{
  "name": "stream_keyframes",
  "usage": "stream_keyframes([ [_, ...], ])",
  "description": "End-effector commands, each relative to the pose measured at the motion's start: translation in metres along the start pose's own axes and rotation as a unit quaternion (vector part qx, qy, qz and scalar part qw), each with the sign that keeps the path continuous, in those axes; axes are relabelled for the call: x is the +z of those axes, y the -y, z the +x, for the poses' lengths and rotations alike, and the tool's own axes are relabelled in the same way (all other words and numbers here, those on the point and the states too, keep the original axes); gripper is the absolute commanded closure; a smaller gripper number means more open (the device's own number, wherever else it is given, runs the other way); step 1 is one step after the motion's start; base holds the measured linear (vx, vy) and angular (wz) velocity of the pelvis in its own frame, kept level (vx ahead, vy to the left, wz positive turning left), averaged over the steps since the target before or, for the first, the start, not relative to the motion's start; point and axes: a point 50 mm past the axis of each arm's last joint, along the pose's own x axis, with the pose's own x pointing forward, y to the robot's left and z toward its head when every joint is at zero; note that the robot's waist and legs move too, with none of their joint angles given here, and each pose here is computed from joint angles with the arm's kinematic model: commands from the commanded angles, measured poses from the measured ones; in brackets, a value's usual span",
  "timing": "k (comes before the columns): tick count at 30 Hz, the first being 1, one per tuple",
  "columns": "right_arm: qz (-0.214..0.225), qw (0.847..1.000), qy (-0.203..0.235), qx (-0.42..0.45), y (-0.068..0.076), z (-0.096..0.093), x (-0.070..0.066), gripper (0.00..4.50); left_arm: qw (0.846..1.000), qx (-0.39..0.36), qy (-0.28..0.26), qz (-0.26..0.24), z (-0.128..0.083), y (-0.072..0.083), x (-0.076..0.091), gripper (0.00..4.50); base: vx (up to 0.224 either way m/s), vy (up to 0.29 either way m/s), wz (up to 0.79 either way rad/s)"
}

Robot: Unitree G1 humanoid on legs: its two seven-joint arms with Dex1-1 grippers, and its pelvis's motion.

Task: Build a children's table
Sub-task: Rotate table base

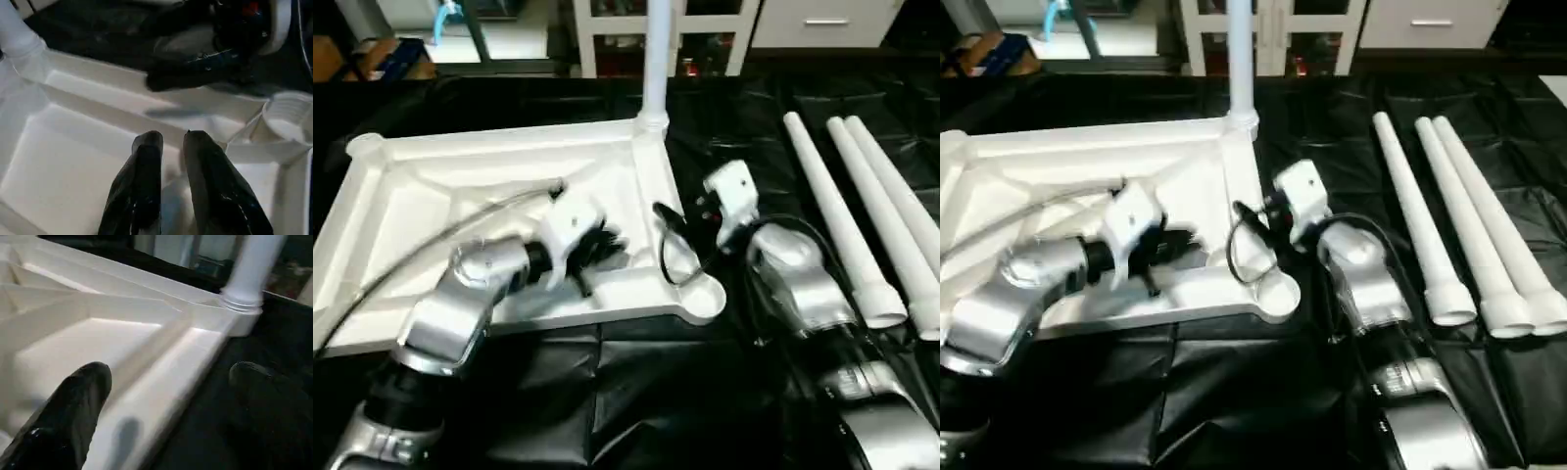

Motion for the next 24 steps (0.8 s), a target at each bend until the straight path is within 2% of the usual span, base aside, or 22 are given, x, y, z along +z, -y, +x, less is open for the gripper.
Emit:
stream_keyframes([
  [1,0.002,1.000,0.005,-0.004,0.001,-0.008,0.004,0.12,1.000,-0.011,0.007,0.001,0.000,0.001,0.002,3.53,0.000,0.000,0.00],
  [7,-0.001,1.000,-0.002,0.006,-0.003,-0.032,0.007,0.12,1.000,0.010,0.017,0.006,-0.003,-0.005,0.007,3.53,0.000,0.000,0.00],
  [9,0.019,0.999,0.016,0.027,-0.004,-0.053,0.021,0.12,0.998,0.036,-0.020,0.042,-0.013,-0.016,-0.003,3.53,0.000,0.000,0.00],
  [13,0.036,0.995,0.031,0.090,-0.008,-0.076,0.039,0.12,0.999,0.015,-0.039,0.033,-0.026,-0.013,-0.010,3.53,0.000,0.000,0.00],
  [14,0.036,0.995,0.031,0.090,-0.008,-0.076,0.039,0.12,0.999,0.015,-0.039,0.033,-0.026,-0.013,-0.010,3.53,0.000,0.000,0.00],
  [15,0.031,0.989,0.012,0.147,-0.013,-0.090,0.044,0.12,0.998,-0.003,-0.054,0.034,-0.032,-0.010,-0.015,3.53,0.000,0.000,0.00],
  [17,0.009,0.982,-0.036,0.187,-0.014,-0.101,0.041,0.12,0.997,-0.015,-0.072,0.033,-0.035,-0.008,-0.020,3.53,0.000,0.000,0.00],
  [19,-0.001,0.977,-0.072,0.199,-0.013,-0.106,0.037,0.12,0.996,-0.027,-0.084,0.033,-0.036,-0.007,-0.024,3.53,0.000,0.000,0.00],
  [21,-0.052,0.968,-0.135,0.206,-0.007,-0.113,0.027,0.12,0.993,-0.041,-0.106,0.042,-0.037,-0.003,-0.030,3.53,0.000,0.000,0.00],
  [22,-0.056,0.967,-0.140,0.205,-0.007,-0.113,0.026,0.12,0.992,-0.042,-0.107,0.043,-0.037,-0.003,-0.030,3.53,0.000,0.000,0.00],
  [23,-0.091,0.962,-0.168,0.196,-0.002,-0.115,0.021,0.12,0.991,-0.044,-0.114,0.048,-0.037,-0.002,-0.032,3.53,0.000,0.000,0.00],
  [24,-0.104,0.962,-0.173,0.181,0.001,-0.113,0.020,0.12,0.991,-0.043,-0.114,0.050,-0.036,-0.002,-0.033,3.53,0.000,0.000,0.00],
])
